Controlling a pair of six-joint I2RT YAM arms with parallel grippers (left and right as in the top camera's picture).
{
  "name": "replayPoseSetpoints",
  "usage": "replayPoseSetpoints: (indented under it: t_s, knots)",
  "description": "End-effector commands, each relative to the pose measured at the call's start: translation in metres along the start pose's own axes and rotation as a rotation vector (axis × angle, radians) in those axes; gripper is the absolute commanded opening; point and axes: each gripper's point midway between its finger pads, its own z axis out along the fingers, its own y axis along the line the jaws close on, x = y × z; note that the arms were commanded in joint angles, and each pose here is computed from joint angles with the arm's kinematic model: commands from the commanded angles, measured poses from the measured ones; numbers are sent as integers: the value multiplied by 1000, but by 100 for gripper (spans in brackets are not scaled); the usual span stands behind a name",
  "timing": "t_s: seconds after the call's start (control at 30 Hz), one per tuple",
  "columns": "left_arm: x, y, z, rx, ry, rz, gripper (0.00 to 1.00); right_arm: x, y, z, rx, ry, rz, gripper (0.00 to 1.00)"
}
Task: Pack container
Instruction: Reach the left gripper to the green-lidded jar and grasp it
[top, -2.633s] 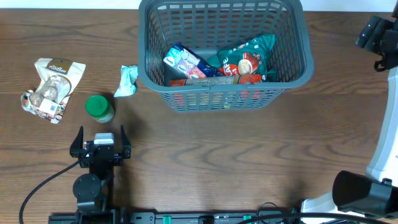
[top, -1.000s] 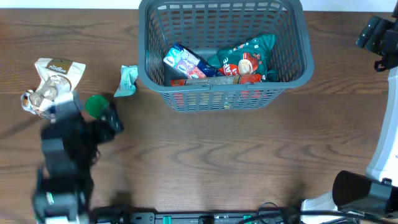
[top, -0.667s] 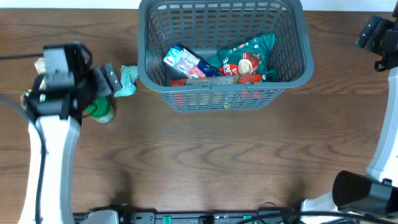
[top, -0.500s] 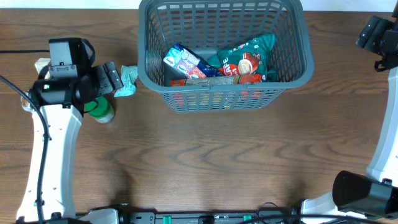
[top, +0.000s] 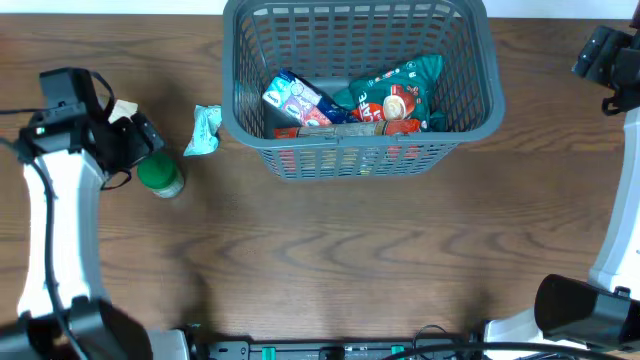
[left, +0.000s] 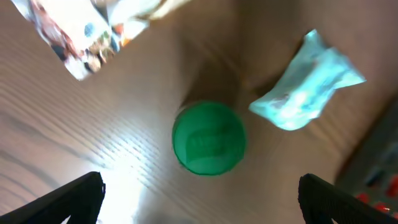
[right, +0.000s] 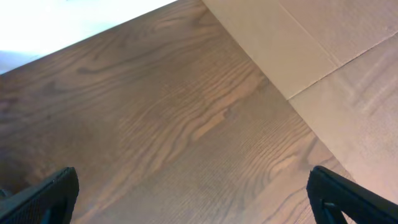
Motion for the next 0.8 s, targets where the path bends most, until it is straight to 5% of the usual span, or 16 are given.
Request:
replayPoseSetpoints:
  t_s: [0.0,0.37,0.77]
  knots:
    - [4,-7,17,27,71,-22,98,-7,-7,-9,3,-28,33,99]
    - [23,-2,75,-21,238,-74,98,-7,-8,-9,3,-28,33,99]
    - [14,-6,83,-7,205,-87,99,-7,-7,-9,3,-28,33,99]
